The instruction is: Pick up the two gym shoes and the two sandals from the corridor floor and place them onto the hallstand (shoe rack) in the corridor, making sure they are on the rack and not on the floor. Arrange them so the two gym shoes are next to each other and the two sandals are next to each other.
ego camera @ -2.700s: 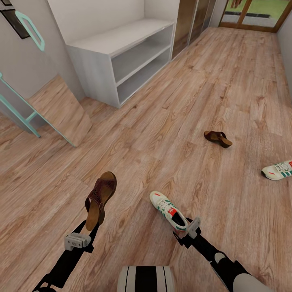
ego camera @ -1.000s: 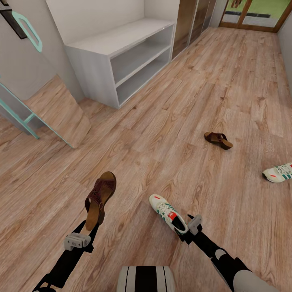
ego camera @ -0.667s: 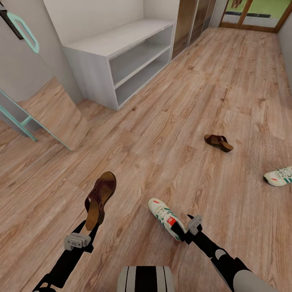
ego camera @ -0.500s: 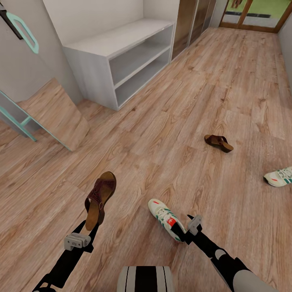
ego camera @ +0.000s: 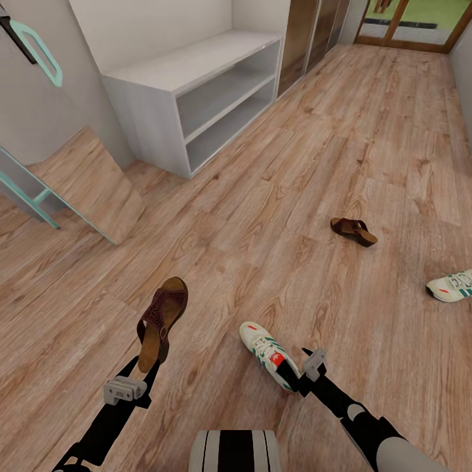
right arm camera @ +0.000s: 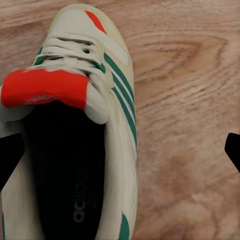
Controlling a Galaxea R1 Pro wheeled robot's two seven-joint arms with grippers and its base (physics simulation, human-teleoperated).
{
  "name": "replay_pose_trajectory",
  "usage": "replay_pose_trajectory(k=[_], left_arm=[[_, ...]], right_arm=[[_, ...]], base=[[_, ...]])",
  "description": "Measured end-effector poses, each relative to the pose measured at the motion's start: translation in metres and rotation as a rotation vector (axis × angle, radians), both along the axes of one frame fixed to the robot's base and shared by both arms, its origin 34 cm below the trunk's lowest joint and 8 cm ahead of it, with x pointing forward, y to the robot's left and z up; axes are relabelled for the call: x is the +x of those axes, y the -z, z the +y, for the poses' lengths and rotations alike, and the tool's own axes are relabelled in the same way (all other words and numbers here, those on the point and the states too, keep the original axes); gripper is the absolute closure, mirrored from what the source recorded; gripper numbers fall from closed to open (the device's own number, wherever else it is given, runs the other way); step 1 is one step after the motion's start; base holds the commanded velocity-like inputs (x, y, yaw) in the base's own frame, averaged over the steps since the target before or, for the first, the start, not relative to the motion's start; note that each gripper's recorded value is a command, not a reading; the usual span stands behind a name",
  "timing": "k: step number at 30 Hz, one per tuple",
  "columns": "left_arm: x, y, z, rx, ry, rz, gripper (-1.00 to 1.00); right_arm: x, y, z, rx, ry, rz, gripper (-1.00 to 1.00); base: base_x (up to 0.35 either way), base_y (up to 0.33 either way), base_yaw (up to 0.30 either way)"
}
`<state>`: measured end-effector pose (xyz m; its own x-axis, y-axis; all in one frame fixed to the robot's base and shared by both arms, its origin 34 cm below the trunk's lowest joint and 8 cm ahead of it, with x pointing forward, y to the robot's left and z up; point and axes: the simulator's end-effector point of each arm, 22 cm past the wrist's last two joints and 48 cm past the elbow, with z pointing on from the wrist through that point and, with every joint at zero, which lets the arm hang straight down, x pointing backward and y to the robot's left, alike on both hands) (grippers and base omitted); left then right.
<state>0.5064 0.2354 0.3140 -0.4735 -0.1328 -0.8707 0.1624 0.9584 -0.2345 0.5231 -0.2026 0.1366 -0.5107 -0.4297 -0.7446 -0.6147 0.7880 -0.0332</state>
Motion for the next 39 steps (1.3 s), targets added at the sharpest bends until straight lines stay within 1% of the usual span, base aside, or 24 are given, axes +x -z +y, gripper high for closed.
replay_pose_trajectory(k=[17,39], left_arm=[[0.0000,0.0000,0.0000,0.000,0.000,0.000,1.00],[0.0000,0.0000,0.0000,0.000,0.000,0.000,1.00]], right_arm=[[-0.0059,0.0016,0.0072,0.008,-0.009,0.010,-1.00],[-0.0073,0.0019,0.0087,0.009,-0.009,0.012,-1.00]], base=[[0.000,0.000,0.000],[0.000,0.000,0.000]])
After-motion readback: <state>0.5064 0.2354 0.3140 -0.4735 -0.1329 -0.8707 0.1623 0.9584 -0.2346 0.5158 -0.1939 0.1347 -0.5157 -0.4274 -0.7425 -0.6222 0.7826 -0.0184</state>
